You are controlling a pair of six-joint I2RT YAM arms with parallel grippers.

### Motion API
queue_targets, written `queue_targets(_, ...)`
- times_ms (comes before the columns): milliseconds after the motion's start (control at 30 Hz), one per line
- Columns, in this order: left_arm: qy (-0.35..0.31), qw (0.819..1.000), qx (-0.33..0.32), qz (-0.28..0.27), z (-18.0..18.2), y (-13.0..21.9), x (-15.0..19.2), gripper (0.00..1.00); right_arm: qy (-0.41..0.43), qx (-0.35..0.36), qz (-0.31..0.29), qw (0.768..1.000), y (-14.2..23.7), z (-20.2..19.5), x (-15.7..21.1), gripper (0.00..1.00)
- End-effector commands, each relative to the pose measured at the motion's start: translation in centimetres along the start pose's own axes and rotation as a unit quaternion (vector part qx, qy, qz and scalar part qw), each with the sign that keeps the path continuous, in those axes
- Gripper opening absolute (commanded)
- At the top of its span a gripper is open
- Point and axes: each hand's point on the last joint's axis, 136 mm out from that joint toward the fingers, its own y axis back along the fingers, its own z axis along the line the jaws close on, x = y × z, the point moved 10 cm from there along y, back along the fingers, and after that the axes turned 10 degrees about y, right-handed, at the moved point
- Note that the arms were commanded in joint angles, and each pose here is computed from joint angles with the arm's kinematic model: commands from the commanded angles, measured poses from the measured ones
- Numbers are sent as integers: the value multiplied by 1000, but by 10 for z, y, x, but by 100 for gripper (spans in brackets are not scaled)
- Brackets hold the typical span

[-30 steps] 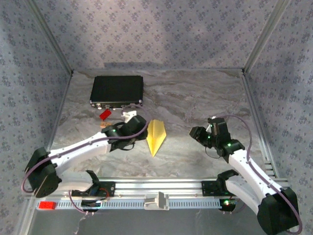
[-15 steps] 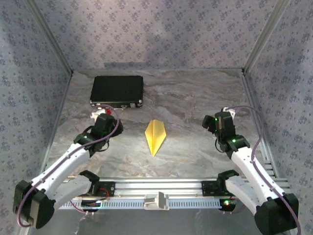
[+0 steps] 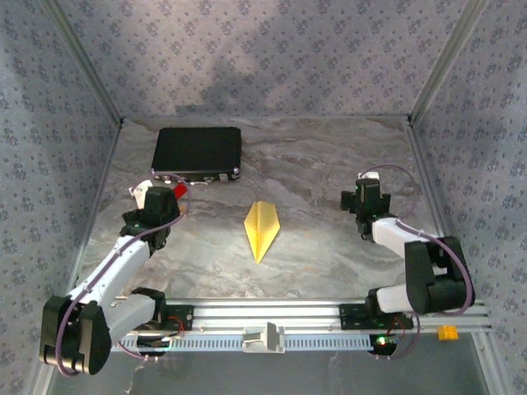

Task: Fold a paper plane with a square sheet of paper (pick it up from the middle)
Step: Reset both arms

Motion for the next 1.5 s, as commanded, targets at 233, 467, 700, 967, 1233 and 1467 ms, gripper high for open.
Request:
queue_targets(233, -76, 995, 18, -65, -21, -30, -4, 100, -22, -62, -159, 985, -16, -20, 10, 96)
queue_targets(467, -68, 982, 125, -124, -29, -49, 4, 100, -31, -42, -126, 991, -21, -22, 8, 99)
queue_targets(700, -85, 969, 196, -124, -27, -69, 1, 100, -29, -41, -129, 990, -20, -22, 8, 99)
queue_targets(967, -47, 979, 169, -106, -20, -98, 4, 100, -31, -41, -129, 990, -21, -23, 8, 99)
queue_targets(1233, -48, 979, 170, -106, -20, -98, 4, 100, -31, -42, -128, 990, -21, -22, 9, 99)
queue_targets(1467, -52, 978, 171, -104, -21, -98, 5, 100, -31, -42, -128, 990, -21, -23, 8, 99)
